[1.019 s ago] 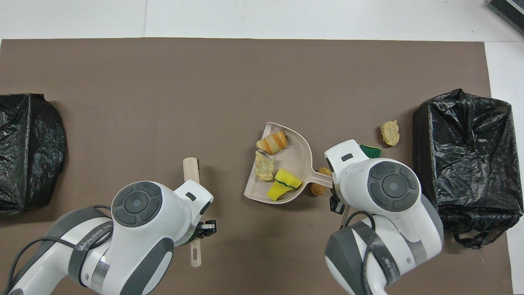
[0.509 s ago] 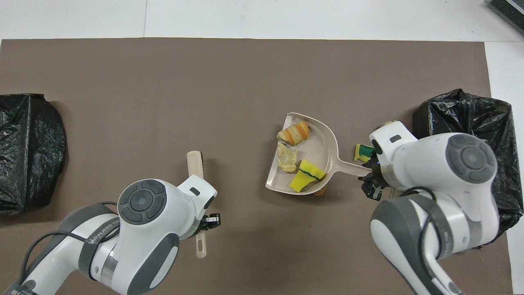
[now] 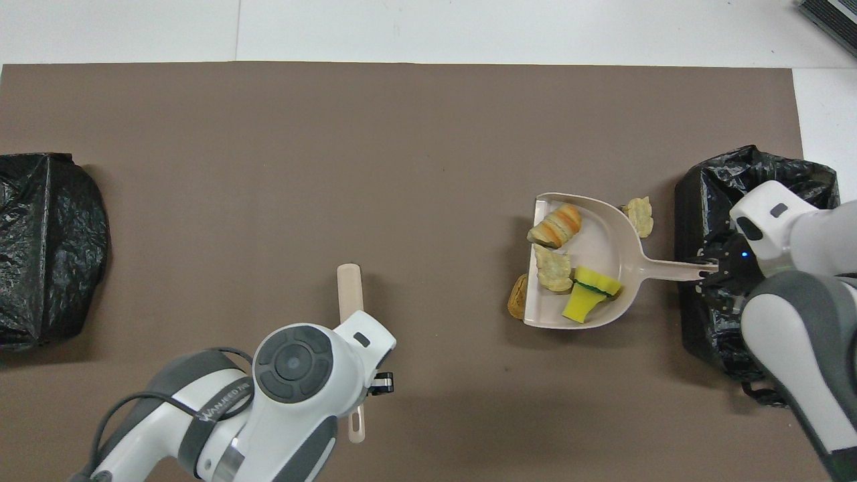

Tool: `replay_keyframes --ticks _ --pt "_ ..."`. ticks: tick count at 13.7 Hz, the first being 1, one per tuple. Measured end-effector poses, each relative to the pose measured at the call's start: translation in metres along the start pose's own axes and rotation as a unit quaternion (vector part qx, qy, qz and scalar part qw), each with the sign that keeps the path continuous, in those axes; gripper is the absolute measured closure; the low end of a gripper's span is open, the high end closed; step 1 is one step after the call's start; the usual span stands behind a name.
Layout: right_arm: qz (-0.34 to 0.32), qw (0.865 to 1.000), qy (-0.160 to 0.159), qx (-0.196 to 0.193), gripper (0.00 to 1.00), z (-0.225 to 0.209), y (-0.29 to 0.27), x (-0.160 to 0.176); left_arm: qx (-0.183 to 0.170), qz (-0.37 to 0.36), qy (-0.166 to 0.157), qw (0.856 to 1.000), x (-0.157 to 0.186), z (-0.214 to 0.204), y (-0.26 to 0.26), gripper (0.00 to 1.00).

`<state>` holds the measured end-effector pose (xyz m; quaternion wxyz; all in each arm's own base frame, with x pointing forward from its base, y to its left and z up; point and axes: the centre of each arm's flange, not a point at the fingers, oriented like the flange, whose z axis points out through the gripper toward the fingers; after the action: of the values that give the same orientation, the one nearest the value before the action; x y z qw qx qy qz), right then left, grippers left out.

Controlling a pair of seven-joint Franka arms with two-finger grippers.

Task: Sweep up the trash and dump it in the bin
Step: 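Carry the loaded dustpan with the right gripper toward the black bag, then tilt the dustpan over the black bag with the right gripper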

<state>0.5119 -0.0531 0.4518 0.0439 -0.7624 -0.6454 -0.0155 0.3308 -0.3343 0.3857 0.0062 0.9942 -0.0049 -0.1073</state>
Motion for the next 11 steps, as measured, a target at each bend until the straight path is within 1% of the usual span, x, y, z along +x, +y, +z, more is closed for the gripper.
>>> replay_keyframes --ticks 2,3,6,7,9,11 --pt "-0.013 1.000 0.005 0.007 0.67 -0.022 -0.002 -0.047 0.007 0.010 0.002 1.000 -0.029 0.006 0.028 0.74" --pt "-0.014 1.000 0.007 0.004 0.67 -0.036 -0.003 -0.069 0.007 0.011 0.005 1.000 -0.041 0.008 0.039 0.74" --pt "-0.001 1.000 0.006 -0.021 0.67 -0.075 -0.010 -0.139 0.000 0.008 -0.005 1.000 -0.073 0.018 0.067 0.74" --pt "0.005 1.000 0.000 -0.030 0.67 -0.085 -0.013 -0.162 -0.006 0.005 -0.002 1.000 -0.082 0.023 0.077 0.74" --pt "0.016 0.999 -0.035 -0.038 0.67 -0.103 -0.017 -0.201 -0.013 -0.004 -0.002 1.000 -0.091 0.032 0.089 0.74" --pt "0.023 0.996 -0.080 -0.039 0.67 -0.118 -0.013 -0.227 -0.026 -0.013 -0.003 1.000 -0.099 0.042 0.102 0.74"
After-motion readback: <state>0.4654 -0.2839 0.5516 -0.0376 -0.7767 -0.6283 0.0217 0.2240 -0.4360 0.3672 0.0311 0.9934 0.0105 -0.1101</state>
